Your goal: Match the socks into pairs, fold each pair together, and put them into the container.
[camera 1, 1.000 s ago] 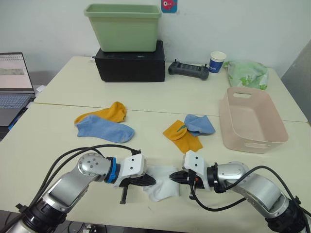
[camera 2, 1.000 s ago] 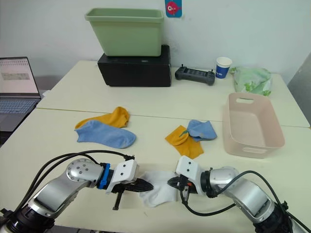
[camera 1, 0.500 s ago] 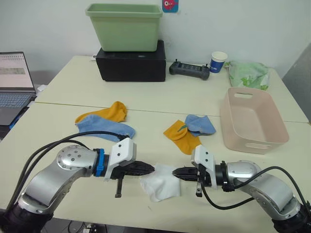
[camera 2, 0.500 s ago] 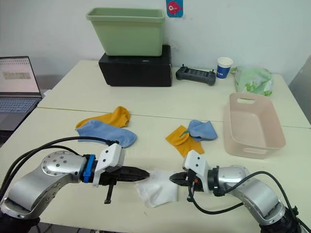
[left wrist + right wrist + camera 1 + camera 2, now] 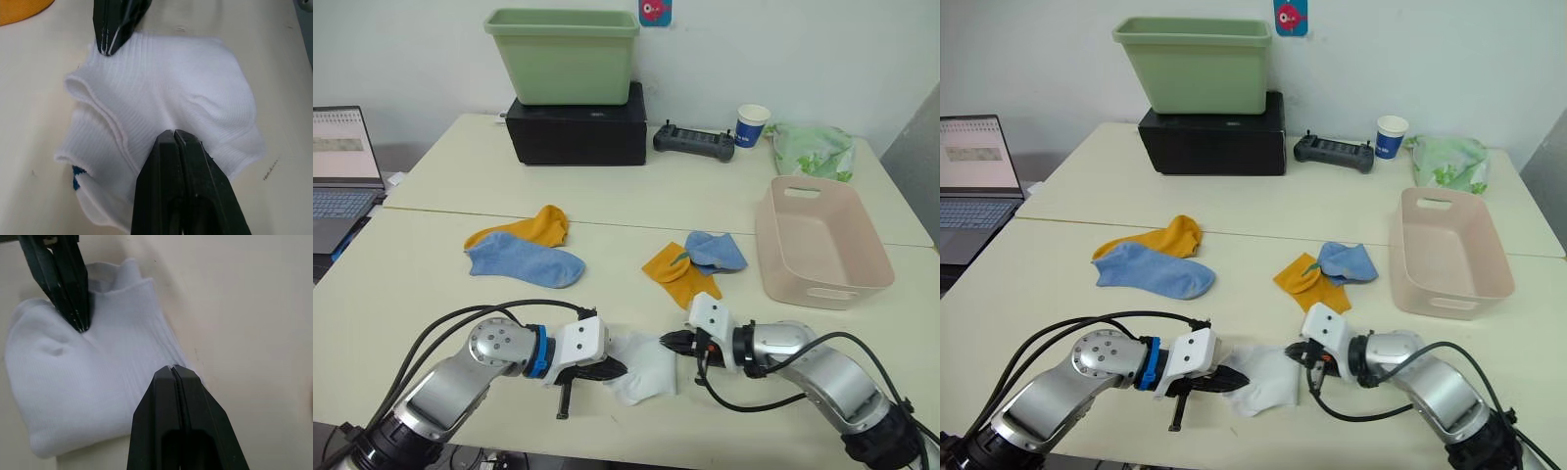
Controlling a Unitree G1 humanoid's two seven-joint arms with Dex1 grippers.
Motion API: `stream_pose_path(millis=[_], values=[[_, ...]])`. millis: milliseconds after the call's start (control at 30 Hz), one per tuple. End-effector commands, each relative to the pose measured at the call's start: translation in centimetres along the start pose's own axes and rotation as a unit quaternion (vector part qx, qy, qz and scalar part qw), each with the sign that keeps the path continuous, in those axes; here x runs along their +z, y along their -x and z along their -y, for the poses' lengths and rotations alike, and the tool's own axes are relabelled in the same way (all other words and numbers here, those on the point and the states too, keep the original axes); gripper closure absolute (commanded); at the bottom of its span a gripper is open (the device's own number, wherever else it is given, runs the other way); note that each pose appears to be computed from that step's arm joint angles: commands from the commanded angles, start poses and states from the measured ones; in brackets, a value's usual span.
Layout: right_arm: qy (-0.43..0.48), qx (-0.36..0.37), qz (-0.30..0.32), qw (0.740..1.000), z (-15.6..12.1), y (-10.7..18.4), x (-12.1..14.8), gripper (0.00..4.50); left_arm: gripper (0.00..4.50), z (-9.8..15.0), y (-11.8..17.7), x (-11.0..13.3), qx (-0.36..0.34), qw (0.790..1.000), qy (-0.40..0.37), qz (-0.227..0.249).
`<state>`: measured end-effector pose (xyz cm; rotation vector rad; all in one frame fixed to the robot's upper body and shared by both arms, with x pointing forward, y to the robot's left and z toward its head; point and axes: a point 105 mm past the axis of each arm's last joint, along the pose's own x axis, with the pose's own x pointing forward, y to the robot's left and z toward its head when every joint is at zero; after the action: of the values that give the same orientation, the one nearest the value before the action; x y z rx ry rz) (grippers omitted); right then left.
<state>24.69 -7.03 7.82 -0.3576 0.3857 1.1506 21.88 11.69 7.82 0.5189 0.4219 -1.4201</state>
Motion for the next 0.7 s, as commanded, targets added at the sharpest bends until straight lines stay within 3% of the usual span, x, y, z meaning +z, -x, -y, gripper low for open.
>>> stream_pose_path(millis=[33, 200, 367, 467, 567, 700], values=[[-0.006, -0.009, 0.033, 0.999, 0.0, 1.6, 1.2, 4.48, 4.50, -0.8, 1.3, 2.4, 0.027, 0.998, 0.018, 0.053], [-0.041, -0.035, 0.048, 0.997, -0.1, 2.8, 1.2, 4.48, 4.50, -1.4, 2.6, 3.6, 0.048, 0.996, 0.033, 0.073], [-0.075, -0.051, 0.041, 0.995, -0.2, 3.0, 1.0, 4.48, 4.50, -0.7, 1.4, 1.6, 0.029, 0.997, 0.056, 0.049], [-0.148, 0.000, 0.023, 0.989, -1.1, 3.0, 0.6, 4.48, 4.50, -0.4, 0.7, 0.4, 0.025, 0.997, 0.068, 0.036], [-0.218, 0.049, 0.015, 0.975, -2.1, 3.2, 0.8, 3.92, 4.50, -0.6, 0.5, -0.8, 0.036, 0.996, 0.075, 0.021], [-0.264, 0.074, -0.017, 0.962, -2.9, 3.1, 0.1, 2.55, 4.50, -0.5, 0.7, -2.3, 0.041, 0.996, 0.081, 0.000]])
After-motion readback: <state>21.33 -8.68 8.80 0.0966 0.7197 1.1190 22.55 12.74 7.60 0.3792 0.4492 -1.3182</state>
